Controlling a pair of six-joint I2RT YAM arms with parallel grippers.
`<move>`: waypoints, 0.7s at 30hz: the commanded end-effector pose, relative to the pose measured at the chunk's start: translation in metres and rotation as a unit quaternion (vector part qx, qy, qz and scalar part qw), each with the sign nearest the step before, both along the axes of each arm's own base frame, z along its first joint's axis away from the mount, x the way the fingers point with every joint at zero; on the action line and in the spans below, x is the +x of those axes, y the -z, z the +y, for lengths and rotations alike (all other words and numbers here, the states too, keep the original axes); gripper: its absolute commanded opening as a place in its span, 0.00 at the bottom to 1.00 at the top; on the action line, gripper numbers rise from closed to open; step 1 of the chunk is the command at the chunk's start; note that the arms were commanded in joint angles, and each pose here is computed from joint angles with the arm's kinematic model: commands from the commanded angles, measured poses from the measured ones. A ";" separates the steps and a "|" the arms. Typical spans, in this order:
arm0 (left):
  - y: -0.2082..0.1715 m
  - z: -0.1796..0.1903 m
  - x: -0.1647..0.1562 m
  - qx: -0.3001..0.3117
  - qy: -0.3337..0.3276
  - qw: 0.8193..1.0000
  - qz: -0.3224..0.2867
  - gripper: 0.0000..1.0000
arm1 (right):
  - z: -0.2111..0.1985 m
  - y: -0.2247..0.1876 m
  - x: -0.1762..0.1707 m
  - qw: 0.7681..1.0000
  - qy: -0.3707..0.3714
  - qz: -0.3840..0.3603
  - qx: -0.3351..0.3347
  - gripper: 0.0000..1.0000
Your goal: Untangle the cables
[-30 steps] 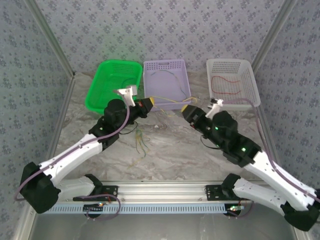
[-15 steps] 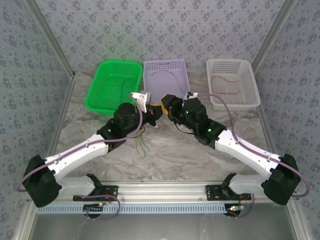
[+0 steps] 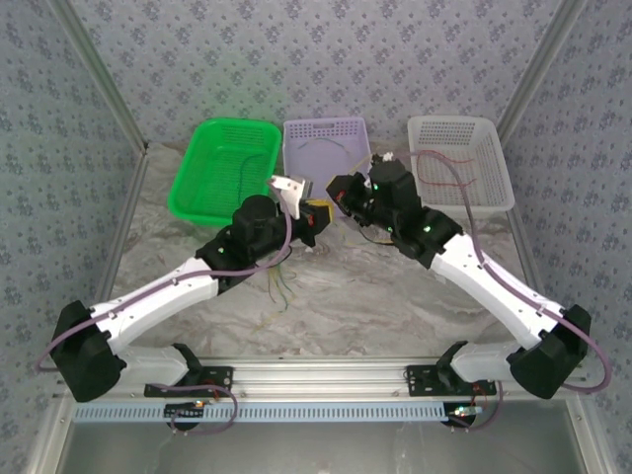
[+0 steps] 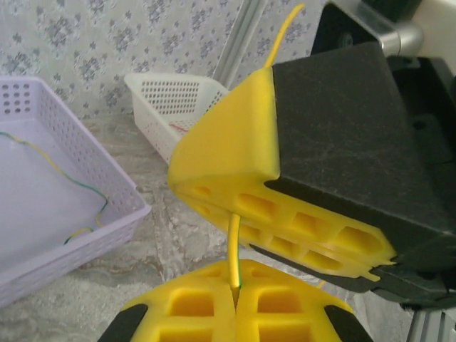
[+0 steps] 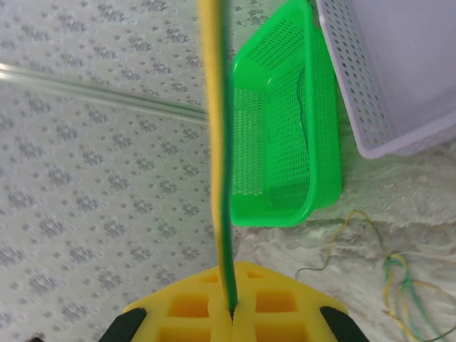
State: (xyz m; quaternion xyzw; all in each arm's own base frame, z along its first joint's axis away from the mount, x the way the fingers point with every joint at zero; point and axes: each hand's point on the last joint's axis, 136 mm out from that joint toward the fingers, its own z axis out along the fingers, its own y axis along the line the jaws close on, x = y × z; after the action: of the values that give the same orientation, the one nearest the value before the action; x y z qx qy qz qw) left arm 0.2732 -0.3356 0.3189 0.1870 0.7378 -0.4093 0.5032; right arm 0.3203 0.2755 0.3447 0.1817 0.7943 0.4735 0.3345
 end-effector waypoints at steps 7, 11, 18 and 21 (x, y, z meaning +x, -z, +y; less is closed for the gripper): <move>0.055 -0.035 -0.029 0.086 0.104 0.989 0.057 0.00 | 0.011 -0.053 0.001 0.982 -0.114 -0.099 -0.111 0.00; 0.059 -0.044 -0.029 0.083 0.111 0.988 0.062 0.00 | 0.026 -0.046 0.001 0.974 -0.156 -0.086 -0.141 0.00; 0.053 -0.037 -0.026 0.065 0.095 0.991 0.064 0.00 | 0.003 -0.044 0.002 0.966 -0.148 -0.087 -0.193 0.10; 0.048 -0.023 -0.016 0.050 0.067 0.994 0.070 0.00 | -0.027 -0.050 0.001 0.960 -0.120 -0.097 -0.232 0.32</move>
State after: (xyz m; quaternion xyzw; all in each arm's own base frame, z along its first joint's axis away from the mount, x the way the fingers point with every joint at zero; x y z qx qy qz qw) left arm 0.2716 -0.3623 0.2947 0.2260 0.7541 -0.4122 0.4586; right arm 0.3268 0.2664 0.3444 -0.0175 0.8918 0.3219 0.3174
